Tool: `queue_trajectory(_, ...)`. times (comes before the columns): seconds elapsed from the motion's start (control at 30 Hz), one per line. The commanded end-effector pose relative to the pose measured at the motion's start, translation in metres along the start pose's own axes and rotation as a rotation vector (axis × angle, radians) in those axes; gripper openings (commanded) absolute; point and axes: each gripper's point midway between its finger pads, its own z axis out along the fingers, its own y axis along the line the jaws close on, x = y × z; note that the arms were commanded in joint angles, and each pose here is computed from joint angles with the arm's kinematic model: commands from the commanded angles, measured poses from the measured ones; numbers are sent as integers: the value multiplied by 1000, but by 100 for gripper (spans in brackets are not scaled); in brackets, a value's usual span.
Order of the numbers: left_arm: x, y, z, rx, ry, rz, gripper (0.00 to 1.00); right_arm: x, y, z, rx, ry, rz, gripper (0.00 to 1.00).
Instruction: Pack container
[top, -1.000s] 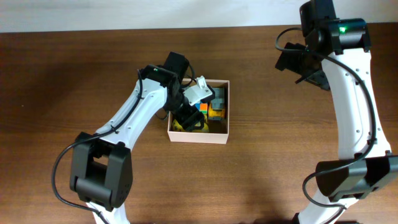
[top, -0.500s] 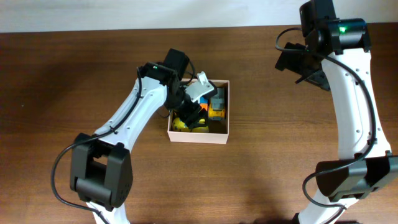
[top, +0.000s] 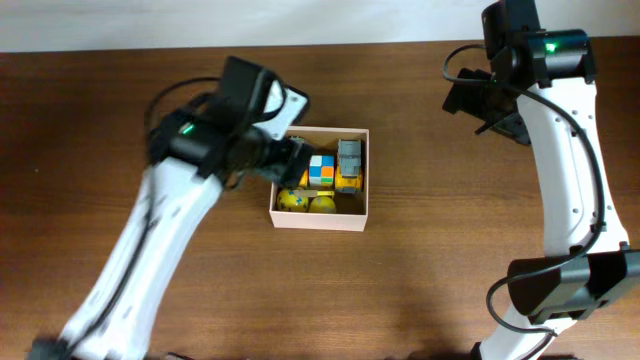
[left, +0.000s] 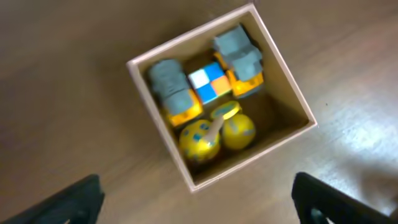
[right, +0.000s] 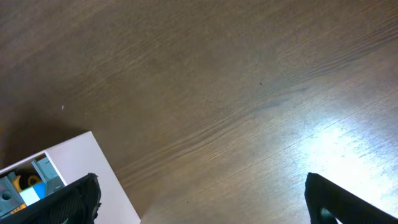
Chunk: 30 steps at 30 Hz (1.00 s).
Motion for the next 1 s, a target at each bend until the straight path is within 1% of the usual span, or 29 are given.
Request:
queue_trajectory(0.0, 10, 17, -44, -130, -42, -49, 99, -3, -3, -4, -4, -12, 19, 99)
queue_trajectory(0.17, 41, 16, -68, -153, 21, -51, 99, -3, -3, -4, -4, -12, 19, 99)
queue_trajectory(0.33, 62, 13, -74, -146, 89, -50, 99, -3, -3, -4, -4, -12, 19, 99)
queue_trajectory(0.67, 64, 13, -73, -146, 98, -50, 99, -3, -3, -4, -4, -12, 19, 99)
queue_trajectory(0.77, 74, 12, -74, -142, 142, -51, 99, -3, -3, -4, -4, -12, 19, 99)
queue_trajectory(0.87, 75, 13, -75, -150, 143, -46, 99, -3, -3, -4, -4, -12, 19, 99)
queue_trajectory(0.97, 59, 28, -82, -232, 57, -20, 99, -3, -3, -4, -4, -12, 19, 99)
